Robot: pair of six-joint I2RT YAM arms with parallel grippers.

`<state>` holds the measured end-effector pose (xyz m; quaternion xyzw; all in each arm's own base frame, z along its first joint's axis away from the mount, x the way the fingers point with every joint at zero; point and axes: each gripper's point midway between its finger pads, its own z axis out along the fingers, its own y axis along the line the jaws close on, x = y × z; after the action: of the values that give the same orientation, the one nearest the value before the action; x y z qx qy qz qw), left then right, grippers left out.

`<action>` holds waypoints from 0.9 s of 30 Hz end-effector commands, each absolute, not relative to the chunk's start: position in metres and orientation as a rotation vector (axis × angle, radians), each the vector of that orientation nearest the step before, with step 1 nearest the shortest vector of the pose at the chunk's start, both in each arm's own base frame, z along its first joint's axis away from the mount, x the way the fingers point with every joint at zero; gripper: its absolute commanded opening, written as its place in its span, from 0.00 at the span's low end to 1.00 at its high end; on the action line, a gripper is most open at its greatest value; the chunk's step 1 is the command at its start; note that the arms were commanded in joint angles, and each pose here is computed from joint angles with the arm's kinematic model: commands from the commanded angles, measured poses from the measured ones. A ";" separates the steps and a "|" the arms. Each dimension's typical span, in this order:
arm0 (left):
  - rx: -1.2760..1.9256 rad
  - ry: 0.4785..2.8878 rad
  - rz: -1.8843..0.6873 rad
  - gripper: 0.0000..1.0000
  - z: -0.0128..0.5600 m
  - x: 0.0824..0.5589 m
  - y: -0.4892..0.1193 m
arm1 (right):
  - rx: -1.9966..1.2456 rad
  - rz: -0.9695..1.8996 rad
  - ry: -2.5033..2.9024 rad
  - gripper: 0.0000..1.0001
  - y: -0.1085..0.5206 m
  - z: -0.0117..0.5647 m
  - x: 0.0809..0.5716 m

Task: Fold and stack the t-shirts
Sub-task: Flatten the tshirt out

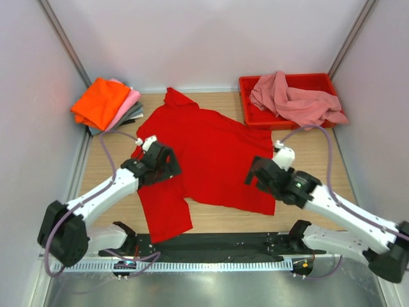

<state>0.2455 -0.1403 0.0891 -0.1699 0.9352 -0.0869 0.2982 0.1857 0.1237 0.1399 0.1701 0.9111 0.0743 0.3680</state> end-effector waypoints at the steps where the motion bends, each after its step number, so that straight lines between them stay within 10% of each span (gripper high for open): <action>1: -0.433 2.450 -0.310 0.96 0.089 0.301 -0.160 | 0.313 0.268 2.286 1.00 0.172 0.169 0.225; 7: -0.481 2.630 -0.330 0.92 0.032 0.317 -0.177 | 0.225 0.308 2.335 1.00 0.211 0.163 0.243; 15: -0.548 2.715 -0.271 0.89 -0.007 0.226 -0.155 | 0.158 0.259 2.252 1.00 0.214 0.181 0.265; 27: -0.529 2.682 -0.284 0.89 -0.002 0.144 -0.130 | -0.246 0.427 2.152 1.00 0.349 0.239 0.405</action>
<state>0.1859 -0.1694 0.0319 -0.1763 0.9345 -0.1839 0.2486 0.3745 0.2968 0.2160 0.0024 0.8934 0.1187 0.4334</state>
